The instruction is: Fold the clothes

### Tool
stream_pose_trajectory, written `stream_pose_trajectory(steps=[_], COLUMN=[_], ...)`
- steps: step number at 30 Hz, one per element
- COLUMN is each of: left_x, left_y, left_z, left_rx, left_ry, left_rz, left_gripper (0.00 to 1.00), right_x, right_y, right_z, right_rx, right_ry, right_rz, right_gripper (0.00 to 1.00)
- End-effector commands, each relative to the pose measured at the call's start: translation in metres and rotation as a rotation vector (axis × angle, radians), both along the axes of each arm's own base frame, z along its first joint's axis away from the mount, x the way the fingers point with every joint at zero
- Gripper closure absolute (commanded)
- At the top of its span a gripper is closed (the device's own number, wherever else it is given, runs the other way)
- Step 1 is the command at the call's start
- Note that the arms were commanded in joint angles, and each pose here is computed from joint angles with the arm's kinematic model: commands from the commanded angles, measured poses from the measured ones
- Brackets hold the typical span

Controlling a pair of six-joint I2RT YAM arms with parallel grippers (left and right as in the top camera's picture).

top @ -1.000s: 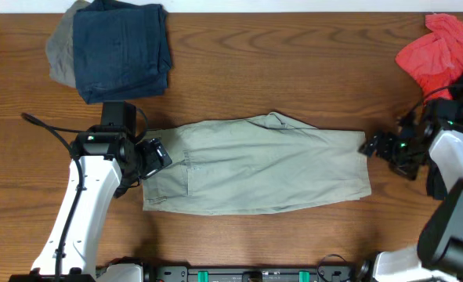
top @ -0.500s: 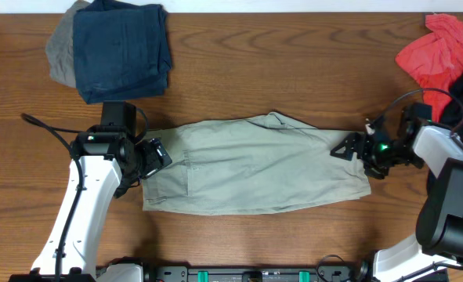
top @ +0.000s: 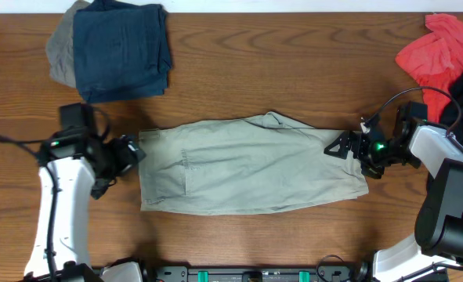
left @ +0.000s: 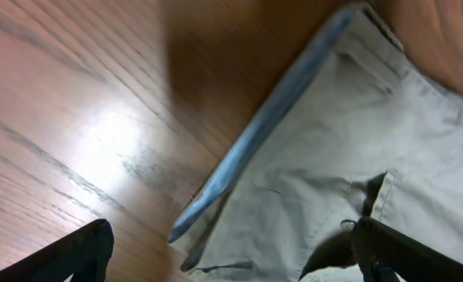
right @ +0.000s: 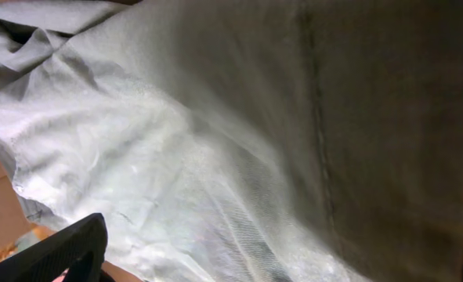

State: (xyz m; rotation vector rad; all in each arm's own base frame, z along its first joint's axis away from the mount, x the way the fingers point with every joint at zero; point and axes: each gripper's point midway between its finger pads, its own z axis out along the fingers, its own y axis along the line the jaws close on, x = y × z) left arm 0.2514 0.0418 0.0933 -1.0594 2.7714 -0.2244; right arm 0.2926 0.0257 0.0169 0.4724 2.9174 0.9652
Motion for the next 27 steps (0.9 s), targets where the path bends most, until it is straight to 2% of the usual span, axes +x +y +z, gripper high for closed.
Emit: stream_pose_trajectory(steps=[1,4,10,13,21,27], left_x=[-0.003,-0.002,0.014,0.013,0.008,0.007], left_y=[0.002,0.009,-0.014,-0.013,-0.002,-0.004], left_z=[-0.006,-0.014,-0.035,-0.052,-0.082,-0.096], left_rx=[-0.066,-0.076,-0.233,-0.255,-0.293,-0.312], left_ry=[0.005,0.027,0.011,0.057,0.128,0.158], left_rz=[-0.013,0.005,-0.136,-0.141,-0.108,-0.118], left_gripper=[0.02,0.02,0.02,0.02,0.02,0.02], right_x=[-0.027,-0.028,-0.031,-0.030,-0.017,-0.030], right_y=[-0.017,-0.021,-0.025,-0.027,-0.039,-0.024], right_z=[-0.034,-0.033,-0.030,-0.015,0.079,0.144], right_rx=[-0.121,-0.116,-0.112,-0.119,-0.246,-0.237], right_ry=[0.147,0.165,0.177,0.148,-0.185,-0.409], right_rz=[-0.030,-0.064,-0.080,-0.094,-0.137,-0.142], right_gripper=[0.01,0.01,0.02,0.02,0.01,0.01])
